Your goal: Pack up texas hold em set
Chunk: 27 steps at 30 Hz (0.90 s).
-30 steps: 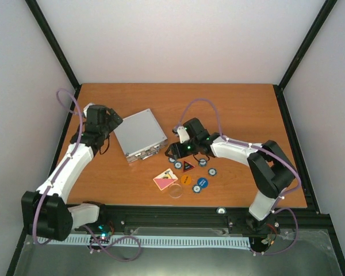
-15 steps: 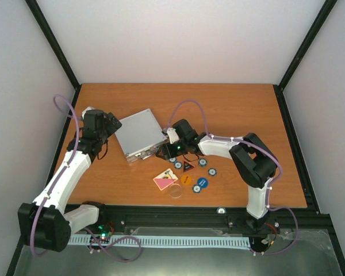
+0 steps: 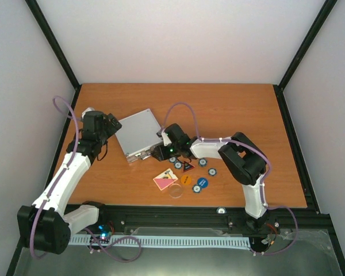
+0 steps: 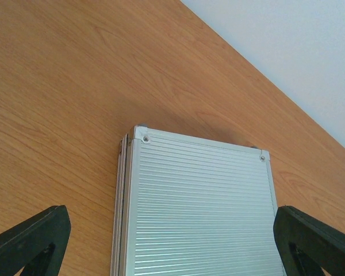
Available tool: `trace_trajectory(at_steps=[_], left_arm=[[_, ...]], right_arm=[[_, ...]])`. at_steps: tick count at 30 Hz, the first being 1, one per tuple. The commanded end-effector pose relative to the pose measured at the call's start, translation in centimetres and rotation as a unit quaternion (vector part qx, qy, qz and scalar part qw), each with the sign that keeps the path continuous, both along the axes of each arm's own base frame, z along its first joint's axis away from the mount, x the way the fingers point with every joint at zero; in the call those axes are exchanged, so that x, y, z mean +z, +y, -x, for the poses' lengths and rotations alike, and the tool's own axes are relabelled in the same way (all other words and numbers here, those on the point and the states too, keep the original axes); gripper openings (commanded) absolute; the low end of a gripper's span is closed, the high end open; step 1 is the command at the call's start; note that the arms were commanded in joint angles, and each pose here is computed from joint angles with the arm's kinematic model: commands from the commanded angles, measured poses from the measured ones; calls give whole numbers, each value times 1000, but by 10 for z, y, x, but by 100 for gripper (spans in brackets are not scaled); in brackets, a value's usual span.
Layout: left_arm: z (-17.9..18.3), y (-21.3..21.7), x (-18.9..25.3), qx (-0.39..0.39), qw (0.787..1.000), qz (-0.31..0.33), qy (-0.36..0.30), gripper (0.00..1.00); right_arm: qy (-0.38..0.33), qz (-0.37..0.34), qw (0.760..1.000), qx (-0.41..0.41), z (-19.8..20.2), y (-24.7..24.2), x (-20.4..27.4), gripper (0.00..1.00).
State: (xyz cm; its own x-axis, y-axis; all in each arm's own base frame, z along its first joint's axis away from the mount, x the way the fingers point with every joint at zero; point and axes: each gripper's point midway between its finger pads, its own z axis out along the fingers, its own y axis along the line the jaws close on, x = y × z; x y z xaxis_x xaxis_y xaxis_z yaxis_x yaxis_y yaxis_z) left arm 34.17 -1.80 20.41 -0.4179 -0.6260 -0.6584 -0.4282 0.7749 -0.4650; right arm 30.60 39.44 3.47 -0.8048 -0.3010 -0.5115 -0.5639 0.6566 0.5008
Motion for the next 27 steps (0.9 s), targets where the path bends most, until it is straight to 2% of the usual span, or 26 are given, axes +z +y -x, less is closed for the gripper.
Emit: trace_trajectory(at_steps=[1, 8, 11, 13, 18, 20, 22, 27], left_arm=[[5, -2, 4, -14, 1000, -12, -5, 100], [9, 1, 3, -13, 1000, -19, -4, 100], [10, 1, 2, -13, 1000, -20, -3, 100], [10, 0, 2, -13, 1000, -18, -2, 100], [9, 0, -1, -15, 1000, -16, 1, 100], [10, 0, -2, -15, 1000, -19, 3, 100], [11, 1, -3, -13, 1000, -19, 4, 100], [12, 1, 1, -15, 1000, -19, 0, 100]], right_arm=[[-60, -4, 998, -15, -13, 14, 8, 55], [-72, 2, 997, -35, -17, 10, -5, 53], [-72, 8, 997, -39, -16, 8, -9, 40], [-73, 10, 996, -44, -15, 5, -10, 37], [-76, 6, 996, -43, -13, 4, -5, 15], [-76, 7, 996, -43, -12, 3, -2, 12], [-77, 6, 996, -44, -10, 2, 1, 4], [-87, -5, 995, -46, -6, -1, 19, 3]])
